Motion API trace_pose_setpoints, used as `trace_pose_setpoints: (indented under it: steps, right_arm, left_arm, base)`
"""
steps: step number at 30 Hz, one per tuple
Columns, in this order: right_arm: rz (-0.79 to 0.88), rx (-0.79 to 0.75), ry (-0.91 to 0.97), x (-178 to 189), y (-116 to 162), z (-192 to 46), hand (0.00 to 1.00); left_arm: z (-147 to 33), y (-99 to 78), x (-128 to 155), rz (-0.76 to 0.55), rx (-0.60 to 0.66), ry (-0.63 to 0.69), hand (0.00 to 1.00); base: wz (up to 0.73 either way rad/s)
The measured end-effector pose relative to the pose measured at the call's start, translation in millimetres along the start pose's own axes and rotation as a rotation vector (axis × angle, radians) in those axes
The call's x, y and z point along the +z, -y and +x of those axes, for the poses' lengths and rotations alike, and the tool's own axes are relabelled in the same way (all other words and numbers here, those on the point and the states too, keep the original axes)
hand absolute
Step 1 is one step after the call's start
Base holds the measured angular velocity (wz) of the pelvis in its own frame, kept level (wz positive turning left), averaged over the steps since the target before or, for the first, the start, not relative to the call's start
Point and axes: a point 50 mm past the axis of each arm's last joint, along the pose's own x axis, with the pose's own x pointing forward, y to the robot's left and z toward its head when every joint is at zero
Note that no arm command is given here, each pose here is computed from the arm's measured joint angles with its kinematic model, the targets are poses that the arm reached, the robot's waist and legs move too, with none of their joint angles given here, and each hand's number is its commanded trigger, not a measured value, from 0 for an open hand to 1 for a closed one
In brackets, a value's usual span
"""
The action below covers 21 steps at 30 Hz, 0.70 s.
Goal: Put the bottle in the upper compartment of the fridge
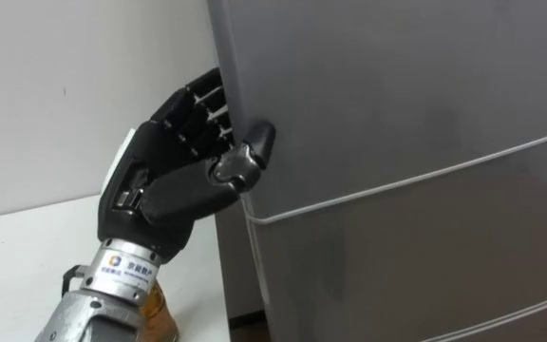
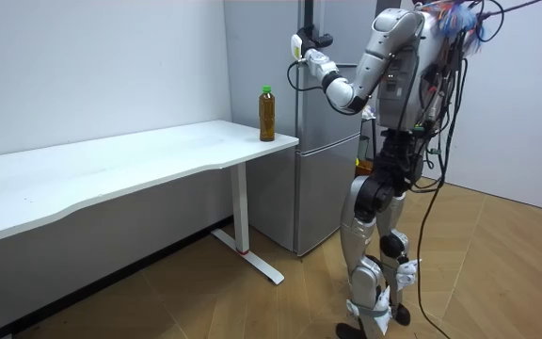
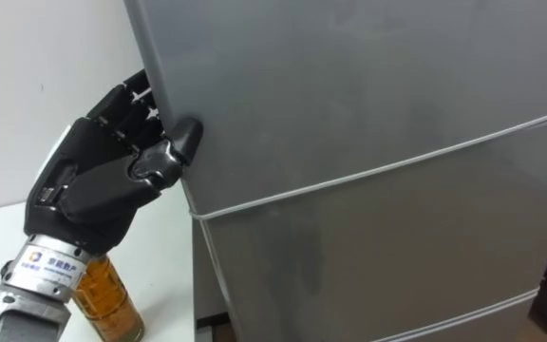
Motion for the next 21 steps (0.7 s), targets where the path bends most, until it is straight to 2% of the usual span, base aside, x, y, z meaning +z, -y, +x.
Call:
trace_pose_setpoints:
  steps: [1, 2, 7, 13, 21]
  right_arm:
    - [0.003, 0.002, 0.000, 0.5, -0.1, 0.0, 0.00]
    - [0.002, 0.003, 0.000, 0.7, -0.3, 0.1, 0.00]
    - [0.014, 0.011, -0.003, 0.3, -0.8, 0.2, 0.00]
    - [0.025, 0.027, -0.003, 0.4, -1.3, 0.1, 0.00]
    - [0.023, 0.045, -0.003, 2.2, 0.0, -0.5, 0.00]
  left_arm:
    - [0.1, 1.4, -0.7, -0.012, -0.009, -0.003, 0.03]
    - [0.2, 2.3, -1.4, -0.014, -0.014, -0.005, 0.00]
    - [1.2, 10.7, -6.6, -0.052, -0.036, -0.013, 0.00]
    - [1.6, 25.2, -12.5, -0.139, -0.136, -0.029, 0.00]
    - [1.5, 30.3, -13.2, -0.150, -0.167, -0.024, 0.00]
  base:
    - [0.04]
    - [0.04]
    - [0.00]
    - [0.03]
    - [0.00]
